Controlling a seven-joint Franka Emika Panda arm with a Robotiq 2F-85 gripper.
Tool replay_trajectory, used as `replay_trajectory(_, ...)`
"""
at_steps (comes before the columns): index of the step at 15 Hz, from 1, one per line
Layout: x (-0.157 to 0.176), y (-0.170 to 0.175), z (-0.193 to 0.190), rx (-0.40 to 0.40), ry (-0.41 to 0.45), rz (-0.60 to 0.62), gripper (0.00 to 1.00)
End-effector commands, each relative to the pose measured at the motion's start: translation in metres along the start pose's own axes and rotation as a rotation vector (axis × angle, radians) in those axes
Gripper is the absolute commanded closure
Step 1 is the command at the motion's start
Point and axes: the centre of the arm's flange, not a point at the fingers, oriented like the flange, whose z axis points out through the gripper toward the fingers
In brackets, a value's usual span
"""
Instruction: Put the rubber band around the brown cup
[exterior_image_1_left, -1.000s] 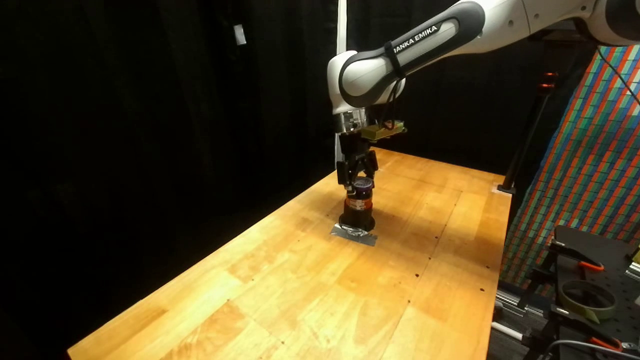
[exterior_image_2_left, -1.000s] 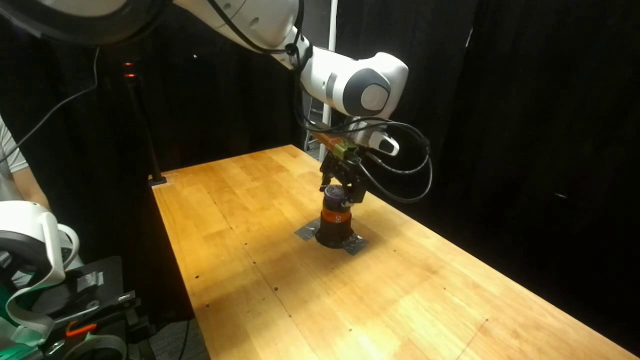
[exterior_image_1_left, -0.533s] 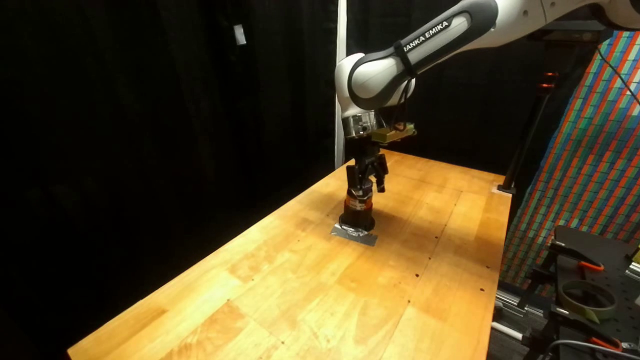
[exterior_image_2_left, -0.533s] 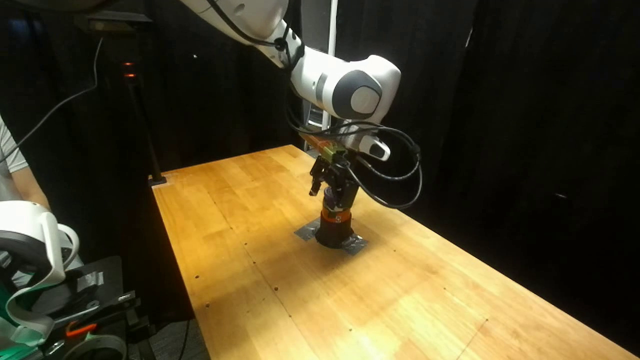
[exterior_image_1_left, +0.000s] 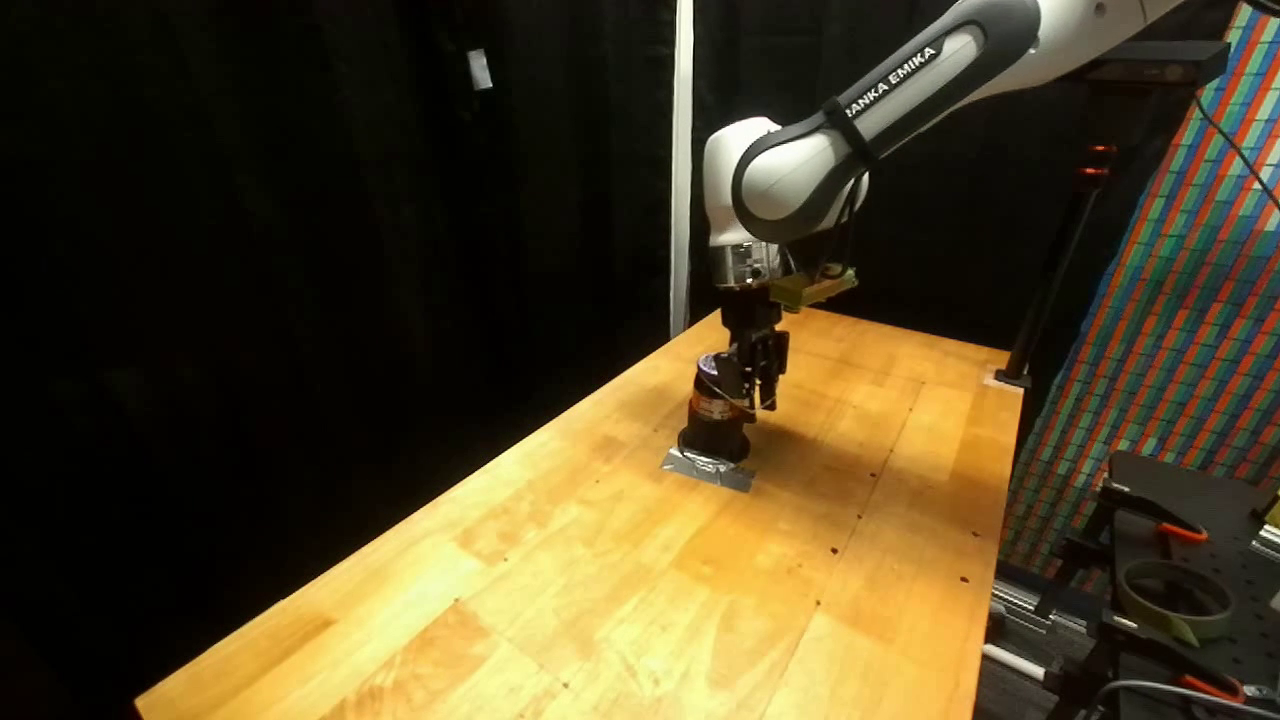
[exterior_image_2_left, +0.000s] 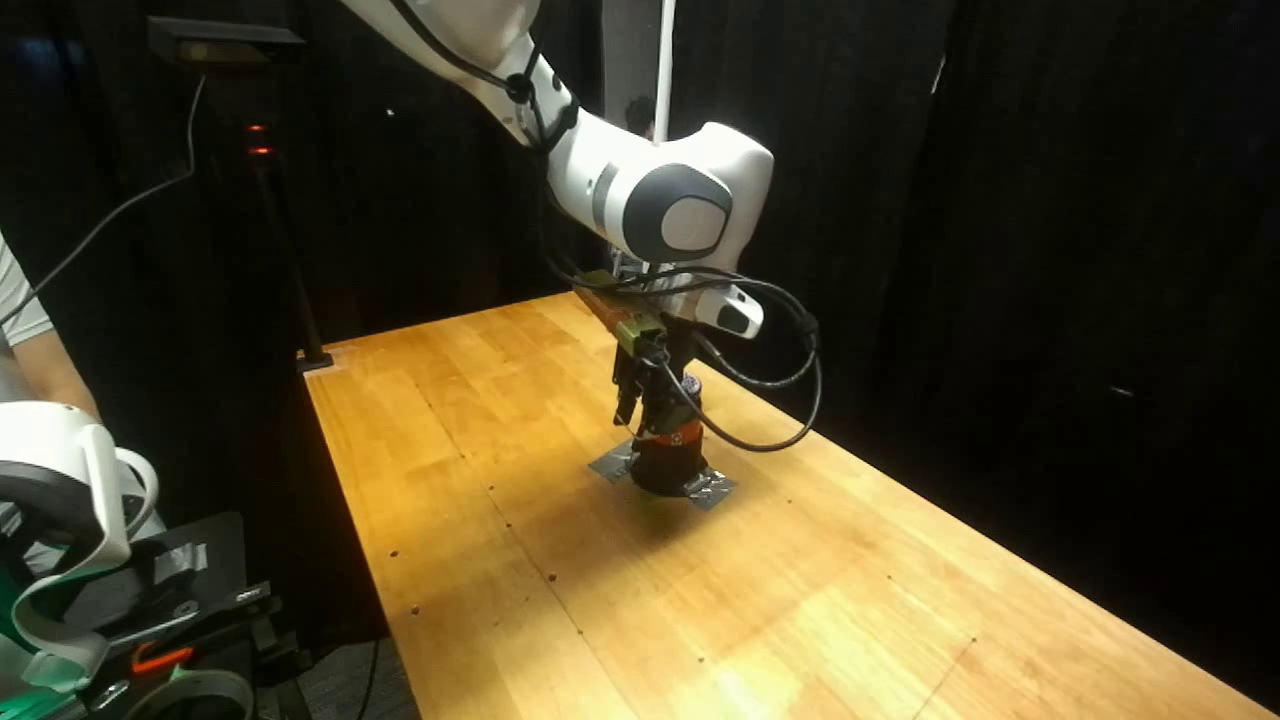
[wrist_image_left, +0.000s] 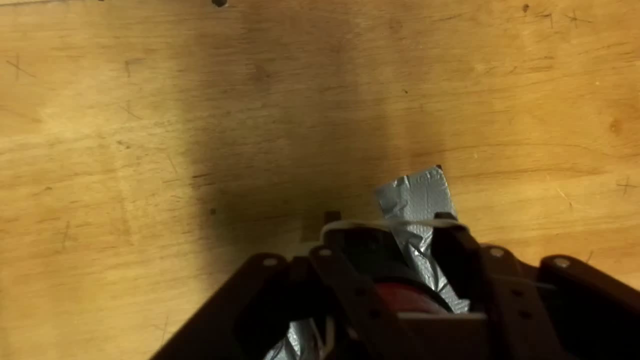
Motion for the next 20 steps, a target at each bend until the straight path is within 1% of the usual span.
replay_trajectory(1, -0.045, 0.012, 0.001, 0.021, 0.057, 0.017, 0.80)
replay_trajectory(2, -0.049, 0.014, 0.002, 0.025, 0.079, 0.018, 0.84)
replay_trajectory(5, -0.061, 0.020, 0.004, 0.030, 0.178, 0.049, 0.90)
replay_trajectory(7, -0.069, 0.023, 0.004, 0.045, 0.245, 0.067, 0.89)
replay_trajectory(11, -0.083, 0.031, 0.007, 0.095, 0.417, 0.116, 0.87)
replay_trajectory(12, -0.088, 0.032, 0.007, 0.101, 0.451, 0.123, 0.89)
replay_trajectory(13, -0.092, 0.034, 0.008, 0.106, 0.489, 0.132, 0.88)
replay_trajectory(20, -0.114, 0.039, 0.019, 0.124, 0.756, 0.167, 0.88)
